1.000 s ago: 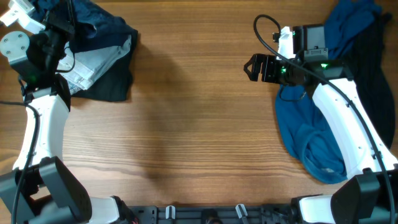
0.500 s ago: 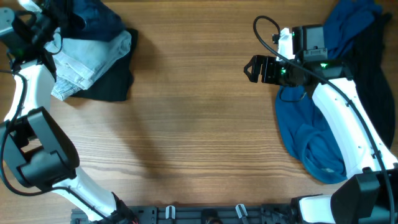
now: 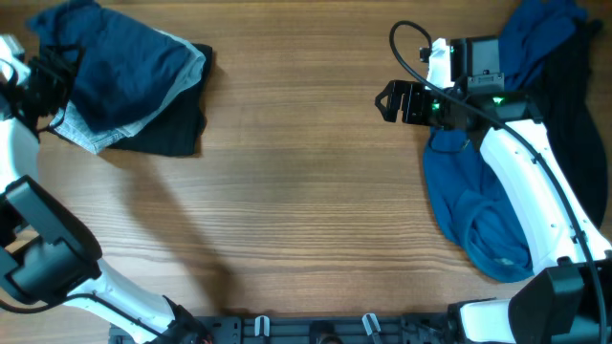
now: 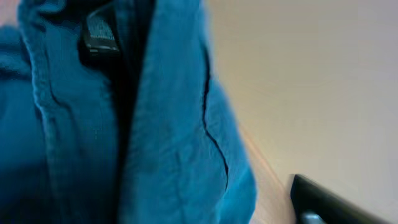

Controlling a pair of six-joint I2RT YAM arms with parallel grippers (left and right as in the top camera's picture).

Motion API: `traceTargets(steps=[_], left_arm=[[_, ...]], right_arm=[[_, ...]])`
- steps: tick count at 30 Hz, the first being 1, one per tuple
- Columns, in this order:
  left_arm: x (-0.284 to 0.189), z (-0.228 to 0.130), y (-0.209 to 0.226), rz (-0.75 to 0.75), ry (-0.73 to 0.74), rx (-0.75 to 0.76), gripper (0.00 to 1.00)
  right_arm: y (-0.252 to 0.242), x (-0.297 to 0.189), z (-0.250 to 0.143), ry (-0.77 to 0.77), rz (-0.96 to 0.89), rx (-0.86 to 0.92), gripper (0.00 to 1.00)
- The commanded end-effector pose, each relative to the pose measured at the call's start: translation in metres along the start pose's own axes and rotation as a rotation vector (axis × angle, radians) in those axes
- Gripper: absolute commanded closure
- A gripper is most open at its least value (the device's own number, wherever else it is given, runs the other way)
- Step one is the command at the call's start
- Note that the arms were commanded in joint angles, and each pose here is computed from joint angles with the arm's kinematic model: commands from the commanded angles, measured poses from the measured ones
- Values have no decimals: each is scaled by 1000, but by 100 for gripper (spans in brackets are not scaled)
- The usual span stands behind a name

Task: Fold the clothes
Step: 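Carry the folded shorts with the left gripper onto the left stack and release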

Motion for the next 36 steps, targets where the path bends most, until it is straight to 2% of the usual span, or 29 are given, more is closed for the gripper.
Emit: traceTargets(steps=[1,4,7,9,11,15,17,19,22,24,27,32,33,36], left_arm=[[-21,0,27,65,23,-104,1],[-43,-12,42,119,73,-211,0],[-67,-18,16,59,102,-141,0],[-81,-20,-18,-9,94,31,0],[-90,-23,-53,-34,58,267,0],[-64,-15,-91,176,-91,707,0],[-32,-6,-97,292,-174,856,0],[0,5,-106,334,-280,948,0],[35,24,-96,362,-407,980,0],[58,29,-67,405,-419,968,0],[91,15,-13,461,-327,912,0],[132,-38,101,631,-99,690,0],[134,-49,115,651,-56,655,0],[131,-48,111,651,-60,637,0]], right_arm=[[-4,4,2,-6,-14,-9,0],[-4,4,3,-8,-14,-22,0],[-4,4,3,-7,-14,-40,0],[-4,5,3,-7,-13,-59,0],[-4,5,2,-6,-14,-63,0],[-4,4,4,-13,-12,-65,0],[-3,5,3,-7,-9,-63,0],[-4,5,-1,9,-12,-61,0],[-5,4,-7,38,-15,-91,0],[-5,4,-11,55,-17,-111,0],[-5,4,-10,53,-16,-119,0],[-5,4,-9,49,-16,-119,0],[-5,4,-9,48,-16,-120,0],[-5,4,-9,45,-15,-128,0]])
Point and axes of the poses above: each gripper's point midway between its finger pads, its own x axis out along the fingers, its own y axis along the line the jaws close on, z = x × y, the point moved 3 cm from there along -x, back along the fingers, and after that the axes turned 3 degrees about -x, right-handed, at the moved point
